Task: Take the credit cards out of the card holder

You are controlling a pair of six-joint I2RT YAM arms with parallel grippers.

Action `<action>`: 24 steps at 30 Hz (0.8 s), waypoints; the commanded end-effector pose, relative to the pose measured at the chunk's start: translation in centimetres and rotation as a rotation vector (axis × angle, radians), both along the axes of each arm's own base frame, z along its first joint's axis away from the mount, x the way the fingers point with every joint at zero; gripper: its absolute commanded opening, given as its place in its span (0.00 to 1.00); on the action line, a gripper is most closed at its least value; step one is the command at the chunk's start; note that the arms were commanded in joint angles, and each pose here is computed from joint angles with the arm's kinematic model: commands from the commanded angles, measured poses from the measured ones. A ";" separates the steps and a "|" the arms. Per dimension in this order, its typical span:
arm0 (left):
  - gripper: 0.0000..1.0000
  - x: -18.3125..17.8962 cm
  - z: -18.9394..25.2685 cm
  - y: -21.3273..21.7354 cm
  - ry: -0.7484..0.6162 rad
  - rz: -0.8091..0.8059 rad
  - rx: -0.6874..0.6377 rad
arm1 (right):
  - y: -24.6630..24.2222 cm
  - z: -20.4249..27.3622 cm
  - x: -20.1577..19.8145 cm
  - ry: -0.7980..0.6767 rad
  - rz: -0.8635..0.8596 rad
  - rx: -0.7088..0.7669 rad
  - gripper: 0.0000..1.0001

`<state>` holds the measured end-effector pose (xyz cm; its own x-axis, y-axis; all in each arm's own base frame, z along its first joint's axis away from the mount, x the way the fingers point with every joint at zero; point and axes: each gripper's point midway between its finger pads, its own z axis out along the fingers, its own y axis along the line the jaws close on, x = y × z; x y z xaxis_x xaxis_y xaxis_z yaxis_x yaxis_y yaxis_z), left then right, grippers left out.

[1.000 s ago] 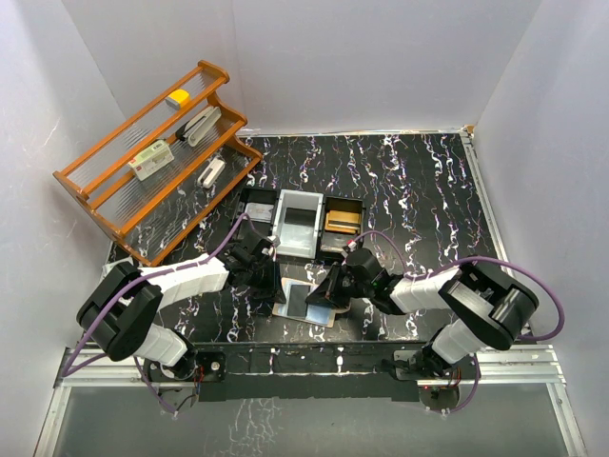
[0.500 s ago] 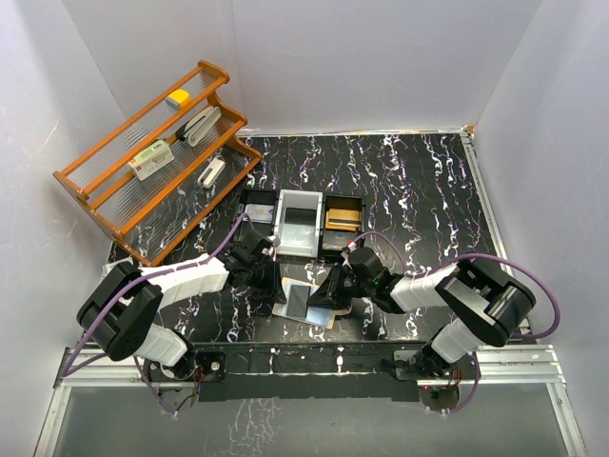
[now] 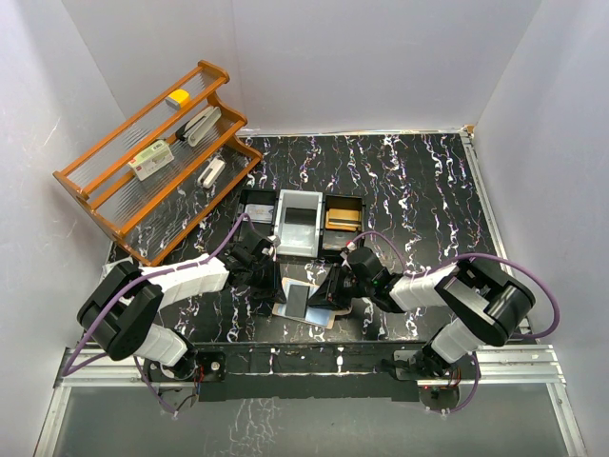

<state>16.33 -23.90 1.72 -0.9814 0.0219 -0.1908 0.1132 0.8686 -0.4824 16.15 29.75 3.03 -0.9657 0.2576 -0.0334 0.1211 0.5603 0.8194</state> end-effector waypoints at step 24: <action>0.08 -1.4 -1.5 1.9 0.045 -0.012 0.098 | 0.7 1.7 0.6 -0.067 0.006 0.044 0.00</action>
